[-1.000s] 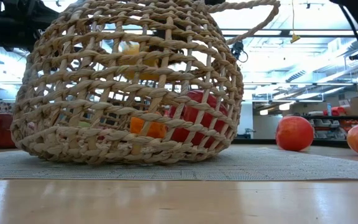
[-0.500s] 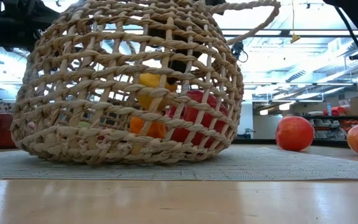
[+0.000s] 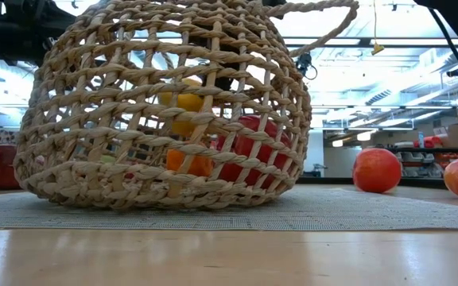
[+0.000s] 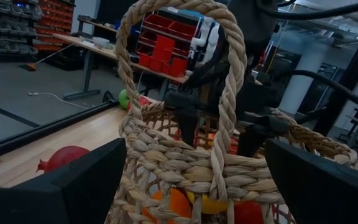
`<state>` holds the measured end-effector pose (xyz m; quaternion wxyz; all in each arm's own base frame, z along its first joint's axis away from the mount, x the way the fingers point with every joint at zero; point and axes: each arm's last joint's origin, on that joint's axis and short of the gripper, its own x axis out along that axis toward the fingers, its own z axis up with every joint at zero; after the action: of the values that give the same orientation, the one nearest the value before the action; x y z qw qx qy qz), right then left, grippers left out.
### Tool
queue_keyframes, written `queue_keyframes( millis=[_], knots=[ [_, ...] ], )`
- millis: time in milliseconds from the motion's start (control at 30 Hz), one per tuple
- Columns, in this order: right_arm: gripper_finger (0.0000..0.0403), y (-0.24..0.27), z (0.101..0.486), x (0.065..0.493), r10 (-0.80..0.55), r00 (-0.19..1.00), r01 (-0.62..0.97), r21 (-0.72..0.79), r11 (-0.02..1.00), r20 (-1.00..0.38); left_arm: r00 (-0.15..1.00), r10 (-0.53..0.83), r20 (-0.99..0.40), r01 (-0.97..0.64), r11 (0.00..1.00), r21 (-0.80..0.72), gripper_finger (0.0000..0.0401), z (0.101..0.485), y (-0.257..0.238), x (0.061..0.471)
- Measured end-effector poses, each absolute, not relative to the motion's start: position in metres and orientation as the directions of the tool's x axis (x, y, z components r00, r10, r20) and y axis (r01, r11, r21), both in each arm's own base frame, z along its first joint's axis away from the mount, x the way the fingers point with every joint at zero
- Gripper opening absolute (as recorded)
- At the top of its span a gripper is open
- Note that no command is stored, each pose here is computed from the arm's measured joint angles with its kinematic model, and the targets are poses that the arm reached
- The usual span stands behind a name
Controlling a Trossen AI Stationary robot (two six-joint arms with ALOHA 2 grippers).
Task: Build produce basket
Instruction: Put the yellow bell pepper into the brown woven basket, then put the red mango into the brown woven basket
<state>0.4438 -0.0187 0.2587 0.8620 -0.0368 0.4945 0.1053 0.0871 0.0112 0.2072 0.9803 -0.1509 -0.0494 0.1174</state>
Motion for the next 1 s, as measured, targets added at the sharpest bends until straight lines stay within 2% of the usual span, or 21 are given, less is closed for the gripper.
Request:
queue_keyframes(
  millis=[133, 367, 433, 633, 867, 1000],
  knots=[
    [0.0395, -0.019, 0.259, 0.445, 0.150, 0.496, -0.191, 0.061, 0.980, -0.855, 0.968, 0.245, 0.061, -0.215, 0.927, -0.307, 0.0389, 0.207, 0.011, 0.087],
    [0.0391, -0.018, 0.273, 0.438, 0.122, 0.505, -0.176, 0.036, 0.984, -0.855, 0.968, 0.245, 0.061, -0.215, 0.927, -0.307, 0.0389, 0.207, 0.011, 0.087],
    [0.0391, -0.020, 0.288, 0.434, 0.065, 0.520, -0.148, -0.014, 0.989, -0.852, 0.968, 0.245, 0.061, -0.215, 0.927, -0.308, 0.0389, 0.207, 0.011, 0.087],
    [0.0383, -0.028, 0.348, 0.416, -0.215, 0.524, 0.005, -0.249, 0.968, -0.824, 0.968, 0.245, 0.061, -0.216, 0.927, -0.307, 0.0389, 0.207, 0.011, 0.087],
    [0.0362, -0.047, 0.389, 0.372, -0.259, 0.514, 0.134, -0.222, 0.966, -0.818, 0.968, 0.245, 0.061, -0.215, 0.927, -0.307, 0.0389, 0.207, 0.011, 0.087],
    [0.0354, -0.056, 0.394, 0.342, -0.298, 0.480, 0.230, -0.209, 0.950, -0.825, 0.968, 0.245, 0.061, -0.215, 0.927, -0.307, 0.0389, 0.207, 0.011, 0.087]
  ],
)
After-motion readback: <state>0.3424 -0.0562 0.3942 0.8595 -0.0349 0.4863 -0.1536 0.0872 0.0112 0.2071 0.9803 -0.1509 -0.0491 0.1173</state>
